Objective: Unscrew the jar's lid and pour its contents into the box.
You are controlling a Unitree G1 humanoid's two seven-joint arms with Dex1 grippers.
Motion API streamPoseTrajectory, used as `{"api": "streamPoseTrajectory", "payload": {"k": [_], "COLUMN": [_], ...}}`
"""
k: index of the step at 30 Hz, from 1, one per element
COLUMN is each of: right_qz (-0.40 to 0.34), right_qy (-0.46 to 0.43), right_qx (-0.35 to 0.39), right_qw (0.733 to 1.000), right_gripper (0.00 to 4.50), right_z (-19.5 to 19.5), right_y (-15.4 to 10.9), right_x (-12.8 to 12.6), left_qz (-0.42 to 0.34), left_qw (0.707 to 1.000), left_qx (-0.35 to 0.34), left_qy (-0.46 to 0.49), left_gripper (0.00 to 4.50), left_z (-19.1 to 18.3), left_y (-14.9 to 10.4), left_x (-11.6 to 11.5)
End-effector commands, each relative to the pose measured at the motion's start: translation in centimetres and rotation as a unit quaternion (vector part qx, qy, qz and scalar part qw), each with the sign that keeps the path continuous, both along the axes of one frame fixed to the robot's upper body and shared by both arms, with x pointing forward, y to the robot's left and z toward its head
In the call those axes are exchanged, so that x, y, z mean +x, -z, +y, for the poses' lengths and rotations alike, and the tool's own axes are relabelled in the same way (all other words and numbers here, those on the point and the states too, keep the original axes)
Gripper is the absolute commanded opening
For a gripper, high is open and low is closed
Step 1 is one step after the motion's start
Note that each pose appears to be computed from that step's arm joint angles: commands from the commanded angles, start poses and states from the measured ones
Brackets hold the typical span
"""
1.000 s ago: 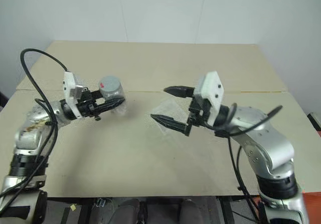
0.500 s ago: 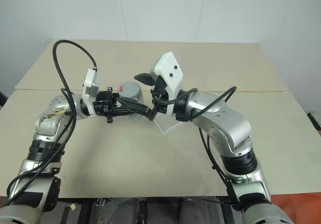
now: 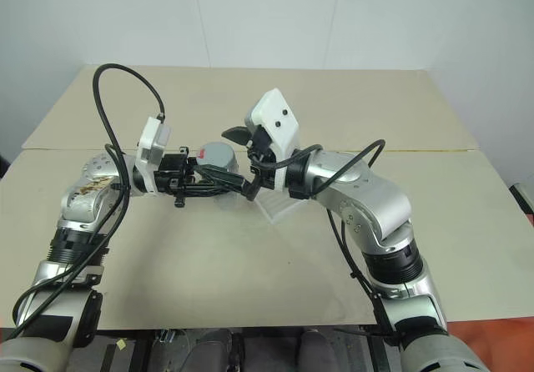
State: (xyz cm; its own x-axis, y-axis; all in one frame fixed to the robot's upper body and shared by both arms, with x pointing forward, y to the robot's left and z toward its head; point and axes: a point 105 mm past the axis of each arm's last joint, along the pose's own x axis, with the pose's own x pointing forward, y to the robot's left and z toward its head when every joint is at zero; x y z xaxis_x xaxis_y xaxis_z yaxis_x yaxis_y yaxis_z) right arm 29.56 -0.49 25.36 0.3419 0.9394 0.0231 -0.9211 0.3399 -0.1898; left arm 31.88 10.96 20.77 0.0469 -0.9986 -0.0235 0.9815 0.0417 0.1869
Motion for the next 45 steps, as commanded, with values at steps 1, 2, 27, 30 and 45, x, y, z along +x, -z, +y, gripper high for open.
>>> {"api": "streamPoseTrajectory", "payload": {"k": [1,2,27,30,45], "right_qz": [-0.034,-0.034,-0.055,-0.056,-0.027], "right_qy": [-0.017,-0.019,-0.051,-0.114,-0.455], "right_qx": [0.015,0.015,0.020,0.032,0.025], "right_qw": [0.999,0.999,0.997,0.991,0.890], "right_gripper": [4.50,4.50,2.76,2.76,2.76], "right_z": [0.1,0.1,0.5,0.3,-1.0], "right_y": [-1.8,-1.8,-2.2,-2.3,-2.2], "right_x": [-0.5,-0.6,-1.1,-2.0,-3.3], "left_qz": [-0.026,-0.025,-0.020,-0.022,-0.021], "left_qw": [1.000,1.000,0.999,0.999,0.991], "left_qx": [-0.003,-0.003,0.013,0.015,0.028], "left_qy": [0.011,0.011,0.025,0.041,0.131], "left_gripper": [1.91,1.91,1.91,1.91,1.91], "left_z": [-0.2,-0.2,0.1,0.2,0.9], "left_y": [-1.0,-1.0,-0.3,-0.3,-1.2], "left_x": [-0.2,-0.2,-0.8,-1.1,-4.3]}}
